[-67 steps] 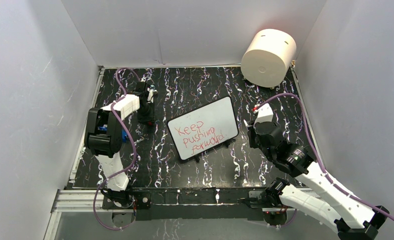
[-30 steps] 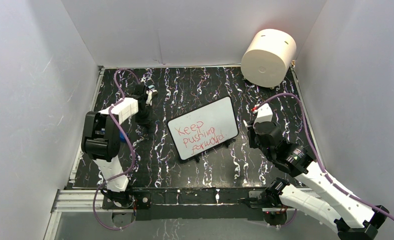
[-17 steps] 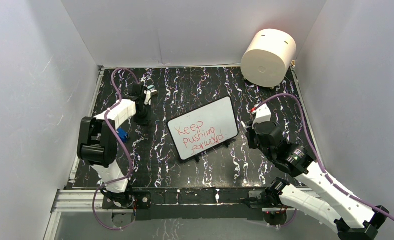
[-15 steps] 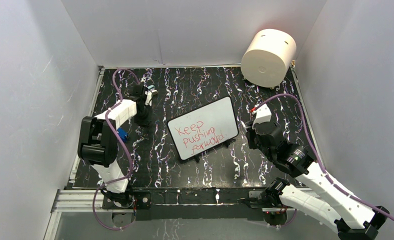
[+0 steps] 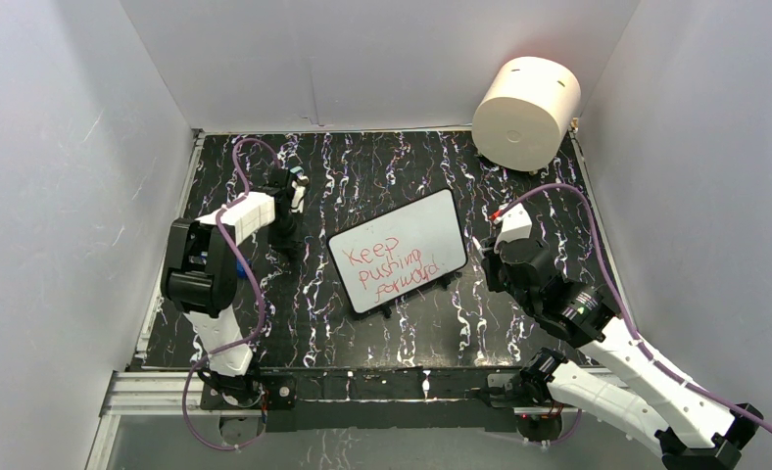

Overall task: Write a sentence on the whiteboard
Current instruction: Pick up the pen cap from the center of the board.

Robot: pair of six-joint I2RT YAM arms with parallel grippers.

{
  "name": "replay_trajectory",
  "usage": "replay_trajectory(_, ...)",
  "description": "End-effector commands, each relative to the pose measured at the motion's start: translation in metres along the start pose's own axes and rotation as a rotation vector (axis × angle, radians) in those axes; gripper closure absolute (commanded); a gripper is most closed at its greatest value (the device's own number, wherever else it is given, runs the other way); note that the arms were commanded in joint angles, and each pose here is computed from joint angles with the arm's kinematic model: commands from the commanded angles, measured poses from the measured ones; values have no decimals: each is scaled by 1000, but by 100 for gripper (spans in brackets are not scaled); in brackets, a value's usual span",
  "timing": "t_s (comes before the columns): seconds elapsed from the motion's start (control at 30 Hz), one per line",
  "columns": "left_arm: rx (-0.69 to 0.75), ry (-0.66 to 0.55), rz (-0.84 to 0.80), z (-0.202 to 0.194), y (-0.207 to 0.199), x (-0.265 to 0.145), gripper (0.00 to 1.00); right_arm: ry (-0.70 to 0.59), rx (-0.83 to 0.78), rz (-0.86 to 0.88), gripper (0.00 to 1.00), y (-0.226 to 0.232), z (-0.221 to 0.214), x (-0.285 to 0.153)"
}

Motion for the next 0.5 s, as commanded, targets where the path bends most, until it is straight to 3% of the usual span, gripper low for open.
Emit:
replay_trajectory(0.0,12,0,-9,6,-1,0,81,-44,14,10,100,2,6,2)
replay_trajectory(0.47,8,-44,-18,17,-1,1,75,-41,13,3,100,2,6,3)
Point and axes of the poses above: each gripper's point midway between its finger pads, its own x axis out along the fingers, its own y axis along the line the jaws close on, z = x × y, the point moved 9 cm from there along -x, back along the fingers, and after that the axes turned 11 degrees about x, right-handed, at the moved point
